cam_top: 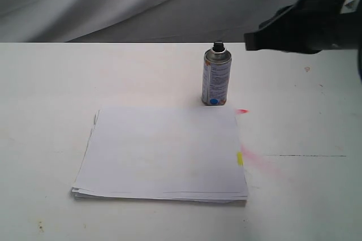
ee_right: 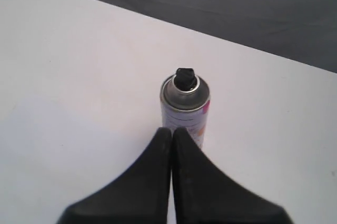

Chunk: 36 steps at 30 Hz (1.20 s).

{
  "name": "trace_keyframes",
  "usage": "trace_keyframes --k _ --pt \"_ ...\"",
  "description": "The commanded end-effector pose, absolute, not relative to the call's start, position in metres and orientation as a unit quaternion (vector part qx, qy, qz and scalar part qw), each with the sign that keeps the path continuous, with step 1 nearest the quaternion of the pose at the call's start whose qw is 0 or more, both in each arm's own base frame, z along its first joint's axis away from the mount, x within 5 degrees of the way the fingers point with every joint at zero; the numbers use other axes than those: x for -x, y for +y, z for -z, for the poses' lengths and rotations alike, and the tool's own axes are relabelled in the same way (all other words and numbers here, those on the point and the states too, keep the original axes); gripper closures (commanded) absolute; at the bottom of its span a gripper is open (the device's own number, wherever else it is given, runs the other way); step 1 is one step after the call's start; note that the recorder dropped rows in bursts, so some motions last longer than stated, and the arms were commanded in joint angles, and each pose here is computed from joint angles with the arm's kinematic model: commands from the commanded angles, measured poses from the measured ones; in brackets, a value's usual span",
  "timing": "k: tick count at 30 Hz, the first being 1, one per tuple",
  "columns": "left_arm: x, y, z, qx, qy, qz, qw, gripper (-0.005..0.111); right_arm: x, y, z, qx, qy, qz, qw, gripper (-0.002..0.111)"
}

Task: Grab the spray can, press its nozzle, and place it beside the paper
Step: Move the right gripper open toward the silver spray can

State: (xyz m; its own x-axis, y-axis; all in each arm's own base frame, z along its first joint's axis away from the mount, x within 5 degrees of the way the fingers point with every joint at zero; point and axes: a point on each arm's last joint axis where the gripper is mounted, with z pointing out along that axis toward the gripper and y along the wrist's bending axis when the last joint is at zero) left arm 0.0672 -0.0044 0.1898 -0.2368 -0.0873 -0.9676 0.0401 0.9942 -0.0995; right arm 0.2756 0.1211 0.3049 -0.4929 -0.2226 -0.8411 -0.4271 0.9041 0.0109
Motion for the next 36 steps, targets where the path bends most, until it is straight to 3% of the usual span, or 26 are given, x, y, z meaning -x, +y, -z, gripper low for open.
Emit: trace_keyframes --k 1,8,18,29,36 --pt "-0.067 -0.005 -0.189 0.017 0.784 0.056 0.618 0.107 -0.287 0.142 -0.269 0.206 0.853 -0.113 0.466 0.108" --pt "-0.067 -0.005 -0.189 0.017 0.784 0.055 0.618 0.107 -0.279 0.141 -0.207 0.164 0.848 -0.124 0.488 0.108" --pt "-0.067 -0.005 -0.189 0.017 0.784 0.055 0.618 0.107 -0.292 0.145 -0.148 0.142 0.837 -0.127 0.513 0.108" --pt "-0.067 -0.005 -0.189 0.017 0.784 0.055 0.618 0.107 -0.304 0.149 -0.11 0.108 0.807 -0.145 0.562 0.108" --pt "-0.067 -0.005 -0.189 0.017 0.784 0.055 0.618 0.107 -0.305 0.149 -0.109 0.103 0.8 -0.146 0.572 0.108"
